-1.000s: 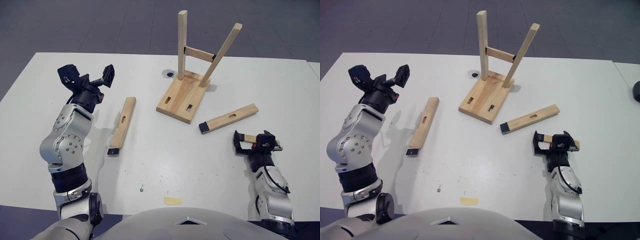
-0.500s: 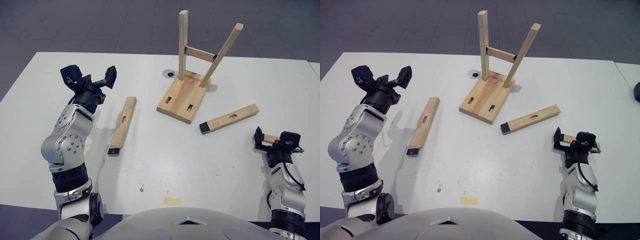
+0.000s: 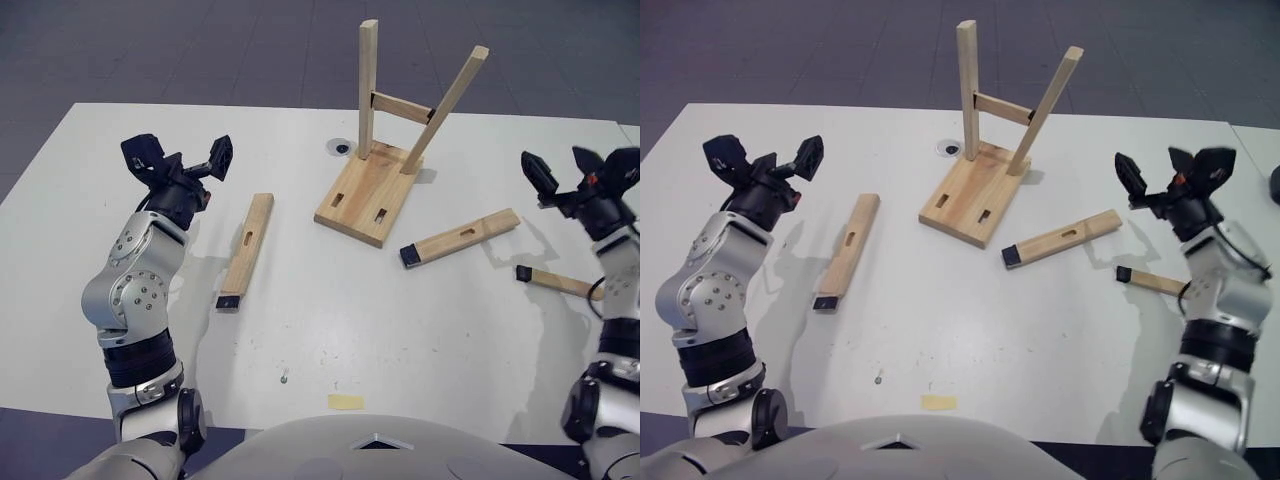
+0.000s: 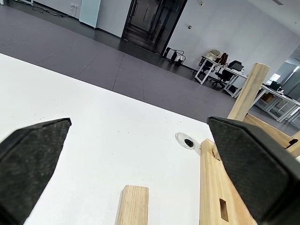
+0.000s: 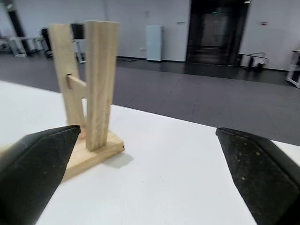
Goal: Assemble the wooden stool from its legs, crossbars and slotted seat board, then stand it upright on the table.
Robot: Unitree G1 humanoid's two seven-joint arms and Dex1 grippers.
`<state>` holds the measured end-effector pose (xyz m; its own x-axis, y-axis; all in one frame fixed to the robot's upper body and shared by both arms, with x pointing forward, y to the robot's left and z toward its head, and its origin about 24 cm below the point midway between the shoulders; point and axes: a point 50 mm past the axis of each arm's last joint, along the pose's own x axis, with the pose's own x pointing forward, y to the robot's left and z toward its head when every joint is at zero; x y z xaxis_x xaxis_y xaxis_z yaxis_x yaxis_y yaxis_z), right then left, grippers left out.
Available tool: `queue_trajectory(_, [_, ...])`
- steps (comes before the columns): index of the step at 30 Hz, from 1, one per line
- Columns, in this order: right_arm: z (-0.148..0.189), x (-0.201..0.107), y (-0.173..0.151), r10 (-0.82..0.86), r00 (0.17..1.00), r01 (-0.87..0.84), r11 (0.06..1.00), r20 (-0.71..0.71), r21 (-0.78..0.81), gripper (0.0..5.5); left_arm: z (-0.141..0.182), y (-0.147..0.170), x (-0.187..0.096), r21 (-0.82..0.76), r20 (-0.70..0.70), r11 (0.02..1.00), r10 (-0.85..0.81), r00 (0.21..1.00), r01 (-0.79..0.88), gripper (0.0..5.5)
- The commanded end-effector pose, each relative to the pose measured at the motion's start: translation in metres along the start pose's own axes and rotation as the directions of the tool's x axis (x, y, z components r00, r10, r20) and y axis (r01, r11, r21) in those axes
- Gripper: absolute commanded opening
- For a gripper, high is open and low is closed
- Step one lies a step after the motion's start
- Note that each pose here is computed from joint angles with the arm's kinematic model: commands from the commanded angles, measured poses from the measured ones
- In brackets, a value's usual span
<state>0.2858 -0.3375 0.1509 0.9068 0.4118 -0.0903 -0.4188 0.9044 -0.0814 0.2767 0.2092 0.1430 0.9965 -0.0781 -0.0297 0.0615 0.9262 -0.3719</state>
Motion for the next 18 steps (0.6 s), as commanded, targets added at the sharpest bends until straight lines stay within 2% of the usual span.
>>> queue_trajectory(1, [0.010,-0.014,-0.028,0.117,0.892,-0.271,0.912,-0.436,-0.309,5.40,-0.001,0.002,0.001,0.021,-0.005,1.000,0.006,1.000,-0.006,5.40])
queue_trajectory(3, [0.014,-0.017,-0.037,0.091,0.823,-0.352,0.856,-0.561,-0.378,5.40,-0.001,0.003,0.001,0.023,-0.008,1.000,0.005,1.000,-0.004,5.40])
queue_trajectory(6, [0.030,-0.014,-0.044,0.081,0.766,-0.414,0.821,-0.637,-0.393,5.40,-0.003,0.003,0.001,0.024,-0.013,1.000,0.006,1.000,-0.005,5.40])
queue_trajectory(9, [0.044,-0.012,-0.047,0.142,0.753,-0.410,0.865,-0.643,-0.290,5.40,-0.007,0.002,0.000,0.022,-0.022,1.000,-0.001,1.000,0.001,5.40])
queue_trajectory(12, [0.047,-0.015,-0.045,0.238,0.697,-0.439,0.887,-0.676,-0.140,5.40,-0.009,0.002,0.001,0.023,-0.032,1.000,-0.005,0.999,0.005,5.40])
queue_trajectory(18, [0.016,-0.037,-0.046,0.219,0.438,-0.549,0.833,-0.872,-0.066,5.40,-0.011,0.001,0.001,0.027,-0.037,1.000,-0.007,0.999,0.008,5.40])
